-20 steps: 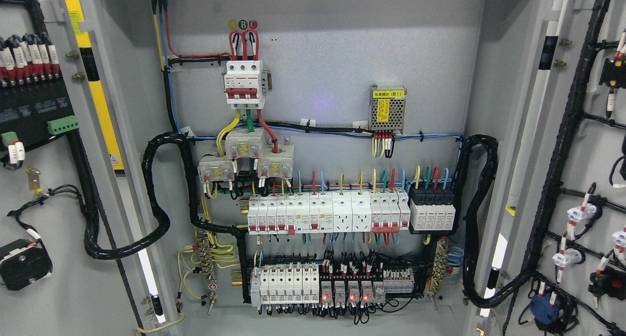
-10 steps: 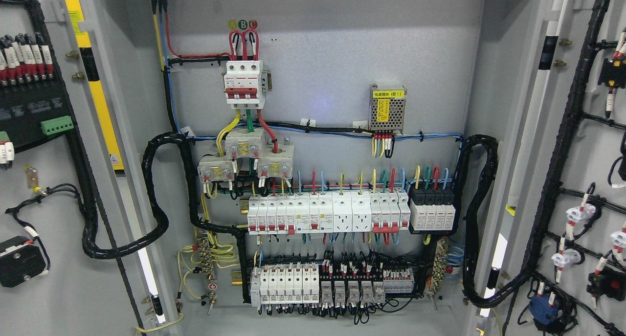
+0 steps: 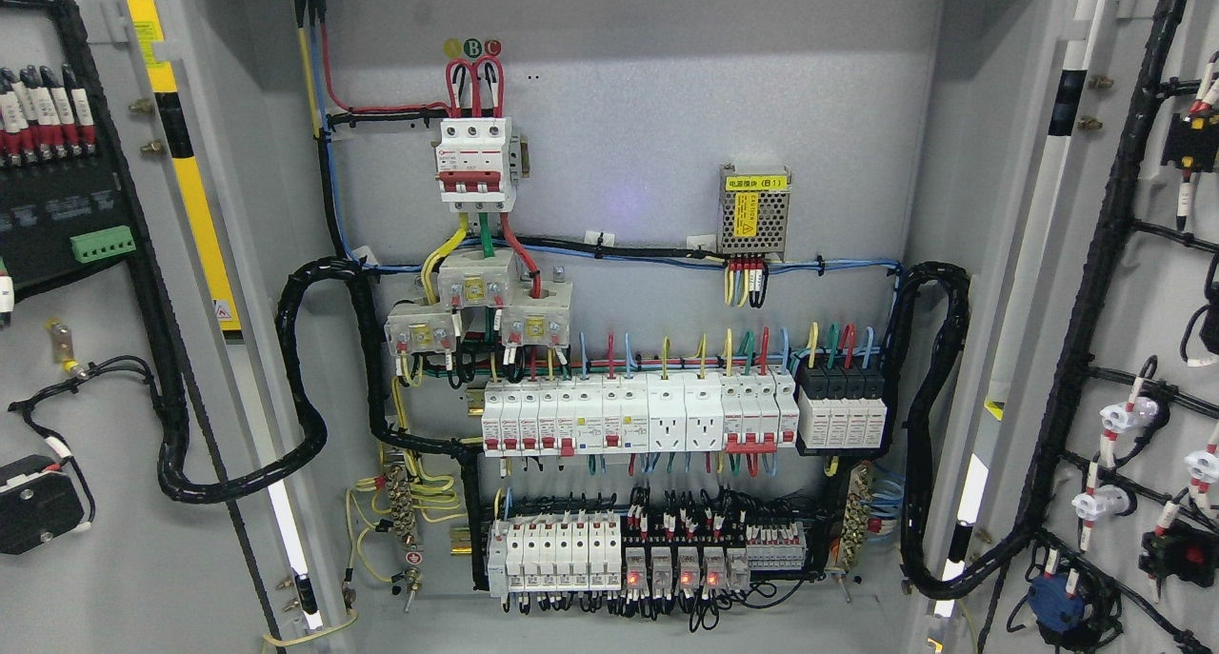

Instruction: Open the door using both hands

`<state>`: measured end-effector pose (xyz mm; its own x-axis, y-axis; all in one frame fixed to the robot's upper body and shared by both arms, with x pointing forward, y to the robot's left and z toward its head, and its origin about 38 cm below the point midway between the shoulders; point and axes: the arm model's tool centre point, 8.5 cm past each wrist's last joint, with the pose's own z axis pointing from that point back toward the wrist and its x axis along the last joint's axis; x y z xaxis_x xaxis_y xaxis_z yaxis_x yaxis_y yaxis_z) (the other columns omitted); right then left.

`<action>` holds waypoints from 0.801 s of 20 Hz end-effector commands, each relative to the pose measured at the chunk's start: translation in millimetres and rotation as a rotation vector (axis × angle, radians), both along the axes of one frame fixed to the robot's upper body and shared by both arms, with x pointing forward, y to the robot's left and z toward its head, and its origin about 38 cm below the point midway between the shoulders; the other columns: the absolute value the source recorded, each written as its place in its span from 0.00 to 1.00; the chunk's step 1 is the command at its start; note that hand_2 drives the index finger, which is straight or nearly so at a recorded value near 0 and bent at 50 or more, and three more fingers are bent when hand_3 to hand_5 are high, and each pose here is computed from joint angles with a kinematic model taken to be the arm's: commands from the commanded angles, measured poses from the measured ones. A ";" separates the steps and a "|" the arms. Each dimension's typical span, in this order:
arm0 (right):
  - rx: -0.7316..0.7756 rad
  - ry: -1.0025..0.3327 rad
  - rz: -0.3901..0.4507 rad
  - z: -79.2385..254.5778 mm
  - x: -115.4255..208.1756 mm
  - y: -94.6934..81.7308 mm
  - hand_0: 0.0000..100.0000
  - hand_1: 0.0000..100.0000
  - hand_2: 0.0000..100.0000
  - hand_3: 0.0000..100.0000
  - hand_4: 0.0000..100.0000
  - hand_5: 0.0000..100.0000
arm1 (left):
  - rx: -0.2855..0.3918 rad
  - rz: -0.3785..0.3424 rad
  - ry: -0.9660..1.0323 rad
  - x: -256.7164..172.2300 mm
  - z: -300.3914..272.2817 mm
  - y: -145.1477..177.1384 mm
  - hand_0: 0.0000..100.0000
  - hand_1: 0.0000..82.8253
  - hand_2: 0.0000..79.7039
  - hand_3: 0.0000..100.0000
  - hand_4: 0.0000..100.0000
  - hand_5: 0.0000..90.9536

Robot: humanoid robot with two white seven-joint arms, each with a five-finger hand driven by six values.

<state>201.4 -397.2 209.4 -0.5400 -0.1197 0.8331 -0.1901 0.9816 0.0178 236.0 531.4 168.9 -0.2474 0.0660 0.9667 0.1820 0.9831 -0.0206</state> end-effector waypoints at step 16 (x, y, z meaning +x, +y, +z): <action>0.053 0.088 0.200 -26.7 15.1 53.2 0.22 0.00 0.00 0.00 0.00 0.00 | -0.009 -0.143 -0.083 -1.0 29.8 -61.0 0.00 0.00 0.00 0.00 0.00 0.00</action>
